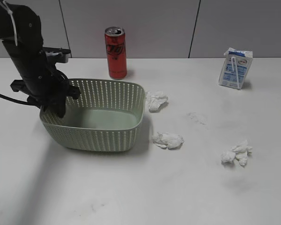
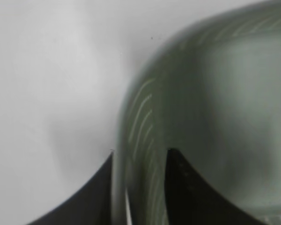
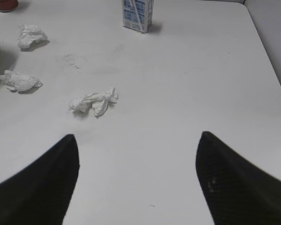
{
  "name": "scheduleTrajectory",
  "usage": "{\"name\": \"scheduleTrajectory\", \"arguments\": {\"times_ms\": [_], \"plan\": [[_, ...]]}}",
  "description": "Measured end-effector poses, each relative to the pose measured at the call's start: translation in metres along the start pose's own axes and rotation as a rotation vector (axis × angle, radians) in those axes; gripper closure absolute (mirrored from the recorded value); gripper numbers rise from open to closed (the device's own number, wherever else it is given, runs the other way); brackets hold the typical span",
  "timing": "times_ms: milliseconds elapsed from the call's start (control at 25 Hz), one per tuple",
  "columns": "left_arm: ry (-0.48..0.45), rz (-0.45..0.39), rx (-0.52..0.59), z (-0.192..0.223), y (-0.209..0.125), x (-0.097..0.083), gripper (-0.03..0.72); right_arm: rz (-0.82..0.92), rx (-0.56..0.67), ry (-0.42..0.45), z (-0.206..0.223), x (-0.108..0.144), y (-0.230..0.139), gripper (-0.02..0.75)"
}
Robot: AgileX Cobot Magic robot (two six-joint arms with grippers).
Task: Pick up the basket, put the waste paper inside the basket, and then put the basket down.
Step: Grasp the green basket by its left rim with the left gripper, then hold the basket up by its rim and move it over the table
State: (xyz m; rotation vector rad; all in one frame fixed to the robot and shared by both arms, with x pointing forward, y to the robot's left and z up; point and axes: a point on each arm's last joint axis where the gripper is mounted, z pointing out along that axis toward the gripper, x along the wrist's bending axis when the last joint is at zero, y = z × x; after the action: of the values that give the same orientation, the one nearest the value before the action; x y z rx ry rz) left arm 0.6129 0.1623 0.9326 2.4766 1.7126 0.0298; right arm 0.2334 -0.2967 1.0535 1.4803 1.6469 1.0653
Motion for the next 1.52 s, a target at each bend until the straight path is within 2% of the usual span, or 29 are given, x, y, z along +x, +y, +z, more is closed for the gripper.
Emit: {"name": "scheduleTrajectory", "arguments": {"times_ms": [120, 160, 280, 600, 840, 1080, 1240, 1360, 1520], "plan": [[-0.001, 0.000, 0.014, -0.001, -0.001, 0.000, 0.601, 0.000, 0.000, 0.000, 0.000, 0.000, 0.000, 0.151], [-0.005, -0.008, 0.018, -0.001, -0.001, -0.001, 0.637, 0.000, 0.000, 0.000, 0.000, 0.000, 0.000, 0.151], [-0.011, -0.032, 0.022, -0.008, -0.003, -0.002, 0.678, 0.000, 0.000, 0.000, 0.000, 0.000, 0.000, 0.151], [-0.043, -0.053, 0.008, -0.057, -0.015, -0.008, 0.683, 0.000, 0.000, 0.000, 0.000, 0.000, 0.000, 0.151], [-0.085, -0.118, -0.055, -0.085, -0.049, -0.013, 0.683, 0.000, 0.000, 0.000, 0.000, 0.000, 0.000, 0.152], [-0.103, -0.159, -0.008, -0.071, -0.096, -0.015, 0.683, 0.001, -0.001, 0.000, 0.000, 0.000, 0.000, 0.152], [-0.102, -0.177, -0.004, -0.066, -0.102, -0.012, 0.683, 0.004, 0.016, 0.002, 0.003, 0.000, 0.004, 0.153], [-0.103, -0.192, -0.018, -0.066, -0.101, -0.008, 0.683, 0.028, 0.082, 0.038, 0.018, 0.004, 0.020, 0.153], [-0.102, -0.212, -0.023, -0.066, -0.101, -0.003, 0.683, 0.049, 0.209, 0.170, 0.056, 0.016, 0.055, 0.157]]}}
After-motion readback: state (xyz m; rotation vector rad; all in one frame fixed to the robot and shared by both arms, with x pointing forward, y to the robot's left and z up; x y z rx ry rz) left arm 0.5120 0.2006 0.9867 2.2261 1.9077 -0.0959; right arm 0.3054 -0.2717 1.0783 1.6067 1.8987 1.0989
